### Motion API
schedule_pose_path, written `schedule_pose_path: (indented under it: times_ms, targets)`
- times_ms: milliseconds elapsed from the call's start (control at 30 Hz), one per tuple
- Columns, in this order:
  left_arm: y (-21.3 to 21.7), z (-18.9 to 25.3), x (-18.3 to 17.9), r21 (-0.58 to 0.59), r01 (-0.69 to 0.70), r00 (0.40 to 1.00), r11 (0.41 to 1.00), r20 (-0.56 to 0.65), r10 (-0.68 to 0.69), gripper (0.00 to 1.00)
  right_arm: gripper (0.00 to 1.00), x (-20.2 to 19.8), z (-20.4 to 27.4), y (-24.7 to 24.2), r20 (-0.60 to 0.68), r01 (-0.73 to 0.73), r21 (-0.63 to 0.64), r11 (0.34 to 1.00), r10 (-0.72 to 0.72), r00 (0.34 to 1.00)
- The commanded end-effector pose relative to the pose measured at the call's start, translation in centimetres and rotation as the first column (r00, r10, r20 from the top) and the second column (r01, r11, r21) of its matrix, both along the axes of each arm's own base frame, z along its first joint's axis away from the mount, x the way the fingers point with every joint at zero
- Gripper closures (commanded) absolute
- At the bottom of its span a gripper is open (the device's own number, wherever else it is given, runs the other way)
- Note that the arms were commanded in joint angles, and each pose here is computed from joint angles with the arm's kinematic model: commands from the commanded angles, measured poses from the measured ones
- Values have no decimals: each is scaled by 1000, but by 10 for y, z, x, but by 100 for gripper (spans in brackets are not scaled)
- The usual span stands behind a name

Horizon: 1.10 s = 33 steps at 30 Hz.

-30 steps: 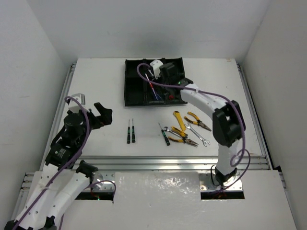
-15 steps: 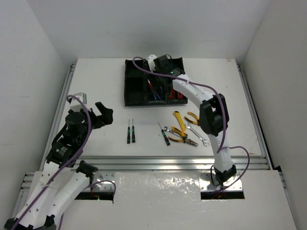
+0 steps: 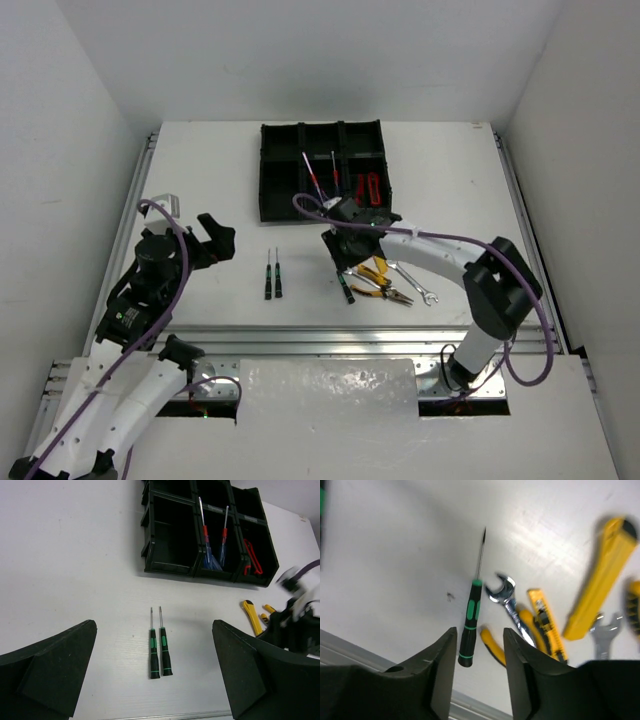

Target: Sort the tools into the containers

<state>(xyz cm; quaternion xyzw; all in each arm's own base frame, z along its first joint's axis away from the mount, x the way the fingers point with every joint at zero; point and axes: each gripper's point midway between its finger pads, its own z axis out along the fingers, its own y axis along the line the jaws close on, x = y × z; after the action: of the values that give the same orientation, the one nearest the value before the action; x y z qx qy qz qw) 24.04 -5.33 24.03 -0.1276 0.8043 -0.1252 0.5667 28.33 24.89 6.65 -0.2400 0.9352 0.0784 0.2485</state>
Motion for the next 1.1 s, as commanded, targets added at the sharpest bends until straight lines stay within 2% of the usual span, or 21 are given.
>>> schedule_pose_path:
  times_ms: [0, 333, 500, 600, 633, 800, 867, 1000, 1067]
  targets:
    - [-3, 9, 3, -3, 15, 999, 1000, 43, -15, 0, 59, -11, -27, 1, -56, 67, -17, 998, -68, 996]
    - [-3, 10, 2, -5, 17, 999, 1000, 47, -16, 0, 72, -22, -66, 16, -140, 29, -69, 997, -38, 989]
    - [-3, 10, 2, -6, 18, 999, 1000, 47, -18, 0, 75, -30, -81, 17, -185, 26, -74, 997, -39, 982]
    - [-3, 10, 2, -6, 18, 999, 1000, 49, -18, 0, 90, -34, -86, 22, -200, 15, -55, 998, -26, 979]
    - [-3, 10, 2, -6, 18, 999, 1000, 47, -18, 0, 100, -34, -82, 25, -196, 15, -40, 999, -22, 980]
    - [-3, 10, 3, -5, 17, 999, 1000, 46, -16, 0, 100, -23, -49, 41, -135, 18, 59, 998, -10, 991]
    - [-3, 10, 3, -5, 17, 999, 1000, 46, -17, 0, 100, -10, -23, 47, -71, 12, 95, 995, -6, 997]
    - [-3, 10, 3, -2, 14, 999, 1000, 46, -14, 0, 100, 33, 16, 31, 20, 66, 113, 991, -69, 997]
    - [-3, 9, 3, -3, 14, 999, 1000, 45, -14, 0, 100, 75, 38, 12, 85, 119, 140, 983, -132, 988]
